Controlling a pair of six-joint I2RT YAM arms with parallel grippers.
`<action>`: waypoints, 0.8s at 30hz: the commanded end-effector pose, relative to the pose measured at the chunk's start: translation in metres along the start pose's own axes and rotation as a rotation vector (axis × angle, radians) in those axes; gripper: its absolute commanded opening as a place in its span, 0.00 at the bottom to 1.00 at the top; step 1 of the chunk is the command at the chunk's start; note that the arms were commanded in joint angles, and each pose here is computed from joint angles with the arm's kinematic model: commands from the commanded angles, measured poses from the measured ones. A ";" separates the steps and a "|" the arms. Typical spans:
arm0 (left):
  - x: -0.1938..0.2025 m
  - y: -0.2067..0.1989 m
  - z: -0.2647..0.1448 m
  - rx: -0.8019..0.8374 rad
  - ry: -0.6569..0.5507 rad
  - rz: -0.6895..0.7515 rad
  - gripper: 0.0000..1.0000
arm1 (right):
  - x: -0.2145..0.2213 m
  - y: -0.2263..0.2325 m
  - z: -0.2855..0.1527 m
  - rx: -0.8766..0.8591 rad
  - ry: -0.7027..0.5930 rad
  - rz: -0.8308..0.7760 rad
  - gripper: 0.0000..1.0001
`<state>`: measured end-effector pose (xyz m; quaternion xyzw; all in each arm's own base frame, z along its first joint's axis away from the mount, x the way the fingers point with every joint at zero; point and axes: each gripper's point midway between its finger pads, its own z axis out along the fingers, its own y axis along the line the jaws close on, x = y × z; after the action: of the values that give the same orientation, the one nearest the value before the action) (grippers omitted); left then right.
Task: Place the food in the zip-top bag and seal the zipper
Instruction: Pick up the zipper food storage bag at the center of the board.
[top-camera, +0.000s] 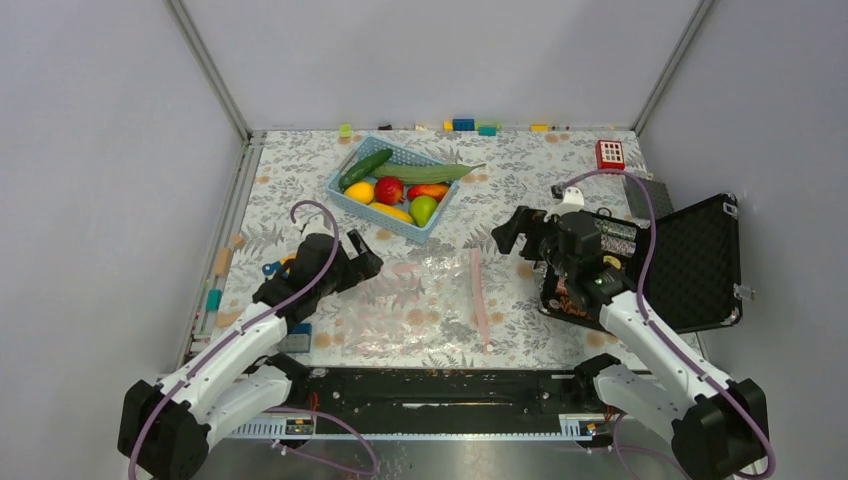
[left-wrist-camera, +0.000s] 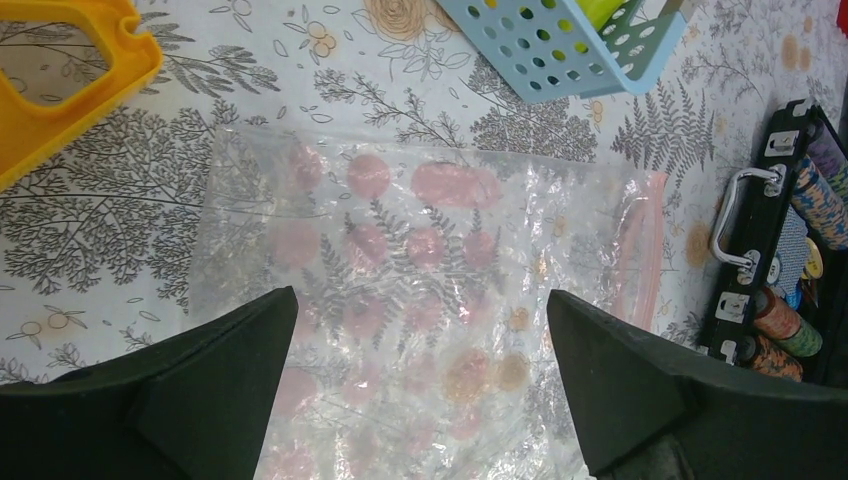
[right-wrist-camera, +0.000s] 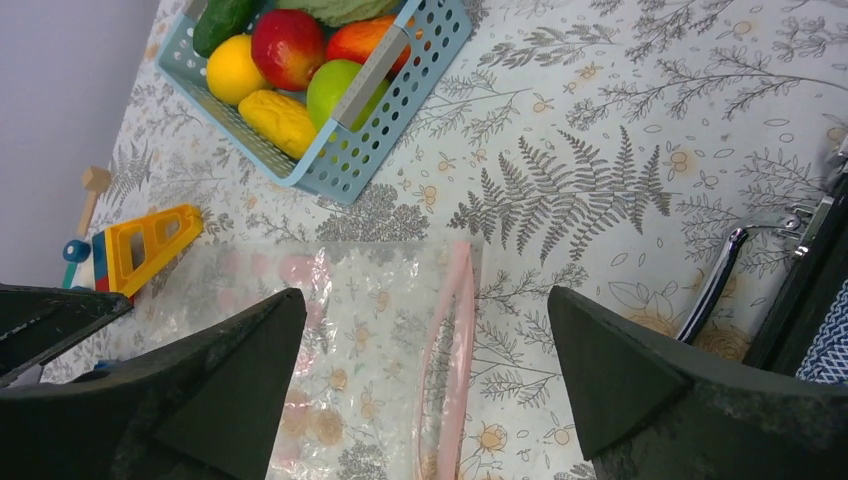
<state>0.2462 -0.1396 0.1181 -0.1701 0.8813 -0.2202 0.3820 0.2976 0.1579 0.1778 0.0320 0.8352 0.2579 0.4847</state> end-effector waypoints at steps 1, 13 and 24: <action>-0.016 -0.035 -0.004 0.090 -0.016 0.033 0.99 | -0.019 -0.004 -0.007 0.009 -0.141 -0.012 1.00; 0.030 -0.140 0.007 0.055 0.129 0.308 0.99 | 0.005 -0.051 -0.011 0.223 -0.109 0.002 1.00; 0.100 -0.194 0.061 -0.125 0.278 0.460 0.97 | 0.009 -0.091 -0.030 0.427 -0.158 0.033 1.00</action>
<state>0.2526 -0.3784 0.1283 0.0547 0.9431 -0.1525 0.2905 0.2849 0.0924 0.1289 0.1244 0.8482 0.1204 0.5005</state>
